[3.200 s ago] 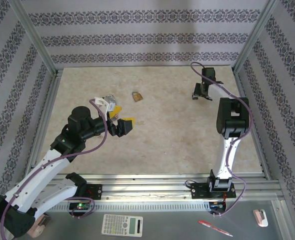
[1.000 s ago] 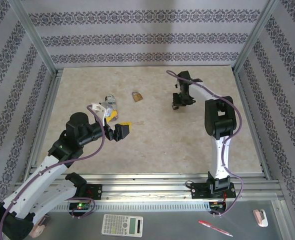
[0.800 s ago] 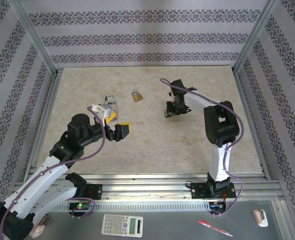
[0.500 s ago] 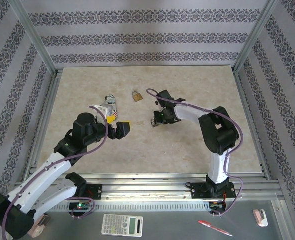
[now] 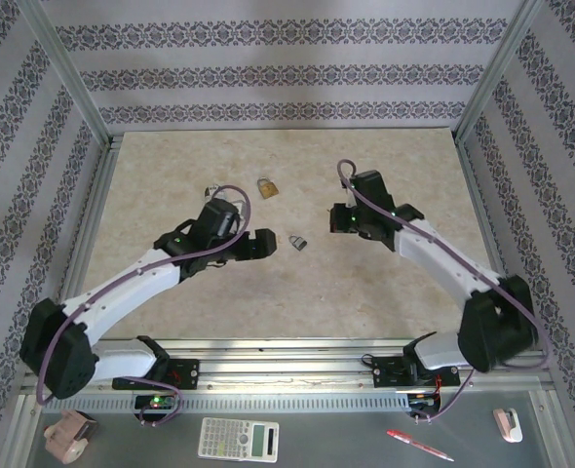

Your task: Unlock with the key

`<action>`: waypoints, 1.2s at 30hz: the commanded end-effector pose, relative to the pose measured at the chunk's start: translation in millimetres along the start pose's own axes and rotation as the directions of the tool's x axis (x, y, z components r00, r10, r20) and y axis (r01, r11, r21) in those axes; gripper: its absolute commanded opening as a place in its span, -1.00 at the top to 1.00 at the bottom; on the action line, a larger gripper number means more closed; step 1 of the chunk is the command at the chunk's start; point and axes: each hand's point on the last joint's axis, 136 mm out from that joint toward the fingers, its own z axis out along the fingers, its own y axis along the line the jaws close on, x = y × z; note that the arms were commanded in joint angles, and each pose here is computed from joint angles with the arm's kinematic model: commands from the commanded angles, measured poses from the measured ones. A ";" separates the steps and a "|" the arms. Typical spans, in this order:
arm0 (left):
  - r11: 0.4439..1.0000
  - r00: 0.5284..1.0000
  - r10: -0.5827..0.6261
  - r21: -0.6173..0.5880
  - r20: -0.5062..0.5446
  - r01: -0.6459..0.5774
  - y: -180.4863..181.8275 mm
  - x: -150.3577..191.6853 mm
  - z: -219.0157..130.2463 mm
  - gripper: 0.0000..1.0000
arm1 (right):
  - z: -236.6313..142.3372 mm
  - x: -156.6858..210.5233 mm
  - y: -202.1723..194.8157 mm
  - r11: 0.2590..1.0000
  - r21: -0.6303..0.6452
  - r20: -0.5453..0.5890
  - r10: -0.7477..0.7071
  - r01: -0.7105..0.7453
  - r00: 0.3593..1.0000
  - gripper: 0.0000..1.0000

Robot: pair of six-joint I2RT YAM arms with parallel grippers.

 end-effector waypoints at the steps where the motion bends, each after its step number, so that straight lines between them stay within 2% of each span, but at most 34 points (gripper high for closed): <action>1: 0.993 0.990 -0.115 -0.013 -0.083 0.114 -15.6 14.3 12.9 -0.93 | -9.4 30.2 -17.8 0.999 0.049 -0.037 -0.009 0.011 0.999 1.00; 3: 0.990 0.980 -0.143 -0.008 -0.139 0.144 -26.5 18.3 28.1 -0.89 | -19.2 34.5 -17.1 0.999 0.034 -0.007 -0.003 0.003 1.000 1.00; 10: 0.982 0.936 -0.167 -0.133 -0.310 0.131 -33.8 23.6 70.3 -0.85 | -45.1 58.5 -3.4 0.999 -0.007 0.046 -0.038 0.038 0.998 1.00; 18: 0.955 0.884 -0.233 -0.265 -0.406 0.131 -27.5 27.5 116.4 -0.77 | -69.8 78.9 0.4 0.996 -0.029 0.116 -0.078 0.081 0.990 1.00; 23: 0.931 0.870 -0.264 -0.347 -0.416 0.116 -20.8 23.4 136.6 -0.74 | -77.3 92.9 -0.1 0.993 -0.062 0.135 -0.091 0.100 0.987 1.00; 29: 0.886 0.873 -0.288 -0.456 -0.394 0.086 -5.1 17.6 144.7 -0.73 | -78.2 107.4 -1.8 0.989 -0.103 0.140 -0.087 0.102 0.986 1.00; 36: 0.841 0.872 -0.367 -0.515 -0.323 0.163 1.6 14.5 161.3 -0.70 | -83.9 111.6 1.8 0.981 -0.139 0.162 -0.115 0.138 0.980 1.00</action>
